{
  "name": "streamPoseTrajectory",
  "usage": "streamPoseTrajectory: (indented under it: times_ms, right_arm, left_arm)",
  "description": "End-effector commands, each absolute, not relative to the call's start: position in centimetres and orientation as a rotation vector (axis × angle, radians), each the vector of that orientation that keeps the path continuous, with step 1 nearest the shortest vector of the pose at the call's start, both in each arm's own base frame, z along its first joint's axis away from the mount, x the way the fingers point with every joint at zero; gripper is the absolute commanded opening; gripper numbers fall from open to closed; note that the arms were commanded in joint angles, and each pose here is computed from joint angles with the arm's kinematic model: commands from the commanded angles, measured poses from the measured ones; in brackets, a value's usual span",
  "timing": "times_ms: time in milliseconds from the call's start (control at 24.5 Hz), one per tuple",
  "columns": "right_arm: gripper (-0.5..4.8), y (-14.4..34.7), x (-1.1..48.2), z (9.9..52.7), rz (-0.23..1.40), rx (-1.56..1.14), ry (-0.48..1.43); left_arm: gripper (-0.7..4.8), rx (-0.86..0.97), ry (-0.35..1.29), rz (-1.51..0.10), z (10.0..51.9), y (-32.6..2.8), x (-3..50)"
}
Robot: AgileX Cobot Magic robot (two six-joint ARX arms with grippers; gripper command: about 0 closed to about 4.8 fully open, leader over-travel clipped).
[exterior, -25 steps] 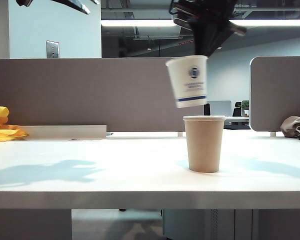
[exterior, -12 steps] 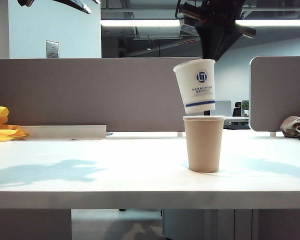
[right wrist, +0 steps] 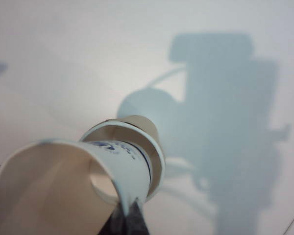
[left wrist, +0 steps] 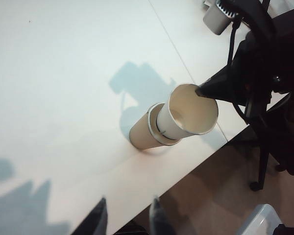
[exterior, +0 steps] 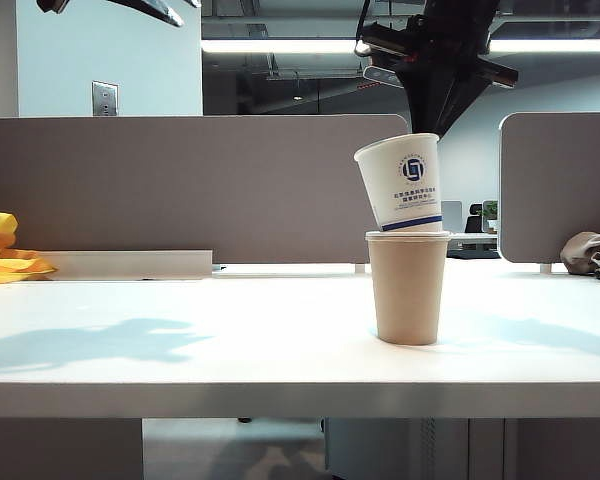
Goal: Pick up all the paper cups on the table one by one and stack them together.
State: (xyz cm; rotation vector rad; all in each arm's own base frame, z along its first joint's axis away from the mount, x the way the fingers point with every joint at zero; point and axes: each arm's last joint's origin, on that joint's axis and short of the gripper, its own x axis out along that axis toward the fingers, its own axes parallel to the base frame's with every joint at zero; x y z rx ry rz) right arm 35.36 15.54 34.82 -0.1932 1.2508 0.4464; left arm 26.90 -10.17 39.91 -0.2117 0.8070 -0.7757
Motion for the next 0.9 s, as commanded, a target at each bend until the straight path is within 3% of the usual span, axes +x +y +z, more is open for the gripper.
streamPoseTrajectory:
  times_ms: [41,122,244,326,693,896]
  right_arm:
    - [0.19,15.5,35.1,35.3,0.448,-0.191,1.238]
    - [0.66,15.5,35.1,35.3,0.448,-0.191,1.238]
    - [0.72,15.5,35.1,35.3,0.448,-0.191,1.238]
    - [1.21,15.5,35.1,35.3,0.448,-0.191,1.238]
    - [1.31,15.4,35.0,35.6,0.461,-0.202,1.215]
    - [1.32,15.0,33.9,38.7,0.48,-0.156,1.056]
  left_arm:
    - [1.16,-0.213,0.792,-0.785,40.1,-10.2,26.9]
    - [1.16,-0.213,0.792,-0.785,40.1,-10.2,26.9]
    - [1.16,-0.22,0.795,-0.783,40.1,-10.2,26.9]
    - [1.16,-0.22,0.796,-0.782,40.1,-10.2,26.9]
    - [1.16,-0.213,0.779,-0.75,40.3,-10.1,26.9]
    - [1.16,-0.19,0.625,-0.732,42.5,-9.6,25.7]
